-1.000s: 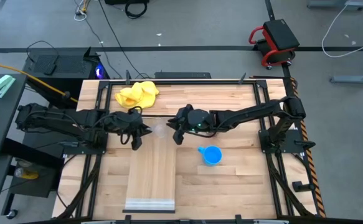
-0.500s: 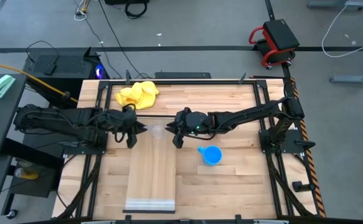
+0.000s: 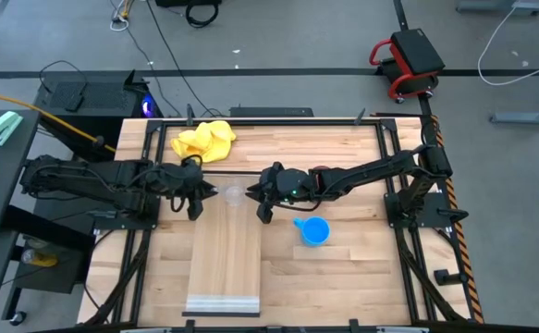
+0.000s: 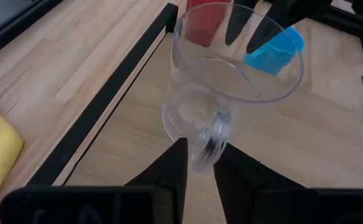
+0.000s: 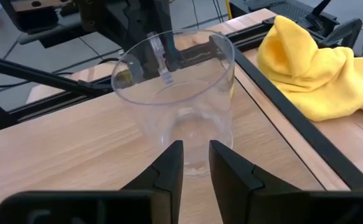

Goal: Stack small to large cups/mugs on shelf
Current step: Put the transparent mug on the shelf

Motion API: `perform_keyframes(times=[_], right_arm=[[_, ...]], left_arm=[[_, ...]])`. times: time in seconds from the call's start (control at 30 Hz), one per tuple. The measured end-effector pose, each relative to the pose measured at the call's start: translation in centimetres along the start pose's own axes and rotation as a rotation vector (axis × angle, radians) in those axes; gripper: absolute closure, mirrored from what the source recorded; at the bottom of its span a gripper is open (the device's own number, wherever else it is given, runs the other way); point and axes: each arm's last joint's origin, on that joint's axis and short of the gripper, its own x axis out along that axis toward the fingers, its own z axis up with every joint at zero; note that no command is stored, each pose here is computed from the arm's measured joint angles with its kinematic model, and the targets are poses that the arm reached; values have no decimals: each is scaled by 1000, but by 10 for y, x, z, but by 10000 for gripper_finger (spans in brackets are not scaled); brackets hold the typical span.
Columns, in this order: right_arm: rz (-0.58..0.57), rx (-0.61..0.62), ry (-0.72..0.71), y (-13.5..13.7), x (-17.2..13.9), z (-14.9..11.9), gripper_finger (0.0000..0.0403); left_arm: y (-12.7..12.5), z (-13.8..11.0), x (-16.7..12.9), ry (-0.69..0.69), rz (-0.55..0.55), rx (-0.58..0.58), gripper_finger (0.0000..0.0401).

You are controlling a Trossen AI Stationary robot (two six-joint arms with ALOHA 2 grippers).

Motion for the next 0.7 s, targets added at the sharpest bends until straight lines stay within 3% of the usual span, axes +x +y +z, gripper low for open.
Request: perform_keyframes(times=[0.7], right_arm=[[6, -15, 49, 2, -1, -6, 318]], left_arm=[[1, 1, -7, -23, -11, -30, 319]])
